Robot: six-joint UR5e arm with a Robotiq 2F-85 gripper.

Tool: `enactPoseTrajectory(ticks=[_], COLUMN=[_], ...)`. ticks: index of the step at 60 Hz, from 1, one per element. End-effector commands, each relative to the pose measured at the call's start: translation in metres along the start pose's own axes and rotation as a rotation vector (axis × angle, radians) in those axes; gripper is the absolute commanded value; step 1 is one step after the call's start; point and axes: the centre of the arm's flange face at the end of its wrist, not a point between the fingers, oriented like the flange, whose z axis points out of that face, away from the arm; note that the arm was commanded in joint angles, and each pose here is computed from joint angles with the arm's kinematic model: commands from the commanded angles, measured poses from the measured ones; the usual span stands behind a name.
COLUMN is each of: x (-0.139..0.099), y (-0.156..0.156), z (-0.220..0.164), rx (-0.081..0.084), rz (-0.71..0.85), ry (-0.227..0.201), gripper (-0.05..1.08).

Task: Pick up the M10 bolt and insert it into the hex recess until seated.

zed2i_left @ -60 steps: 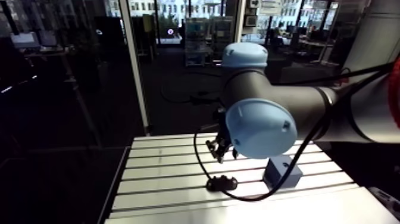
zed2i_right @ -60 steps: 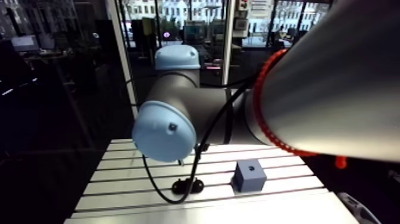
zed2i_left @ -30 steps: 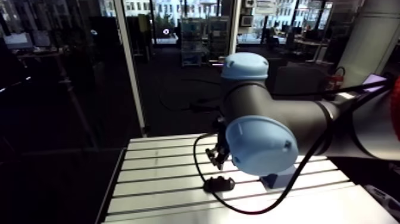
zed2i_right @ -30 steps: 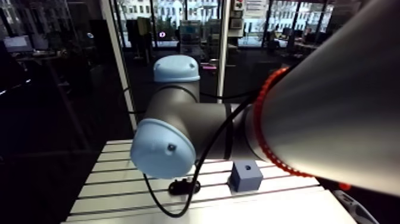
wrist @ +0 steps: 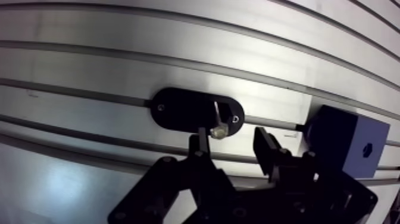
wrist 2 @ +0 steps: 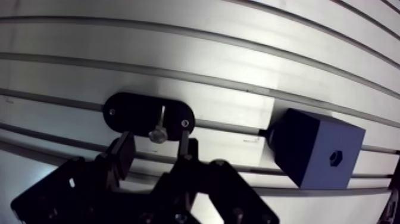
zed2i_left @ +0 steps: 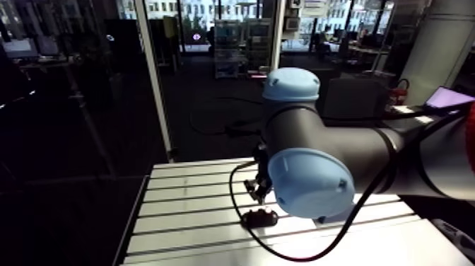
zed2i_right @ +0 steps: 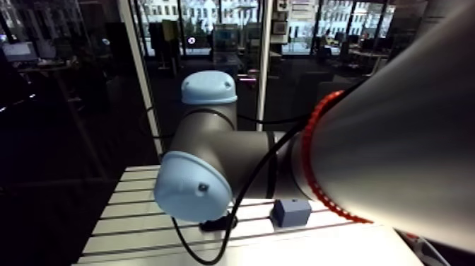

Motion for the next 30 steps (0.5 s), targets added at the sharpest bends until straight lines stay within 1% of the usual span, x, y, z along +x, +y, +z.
enactPoseTrajectory(ticks=[1, 17, 22, 30], x=[-0.0003, -0.0003, -0.0026, -0.0041], y=[-0.0003, -0.0004, -0.0014, -0.0019], z=[0.0054, 0.0062, 0.0124, 0.0154], rx=[0.003, 0.004, 0.01, 0.008], rz=[-0.001, -0.001, 0.0, 0.0], ry=[-0.009, -0.011, -0.026, -0.026], gripper=[0.49, 0.49, 0.49, 0.49])
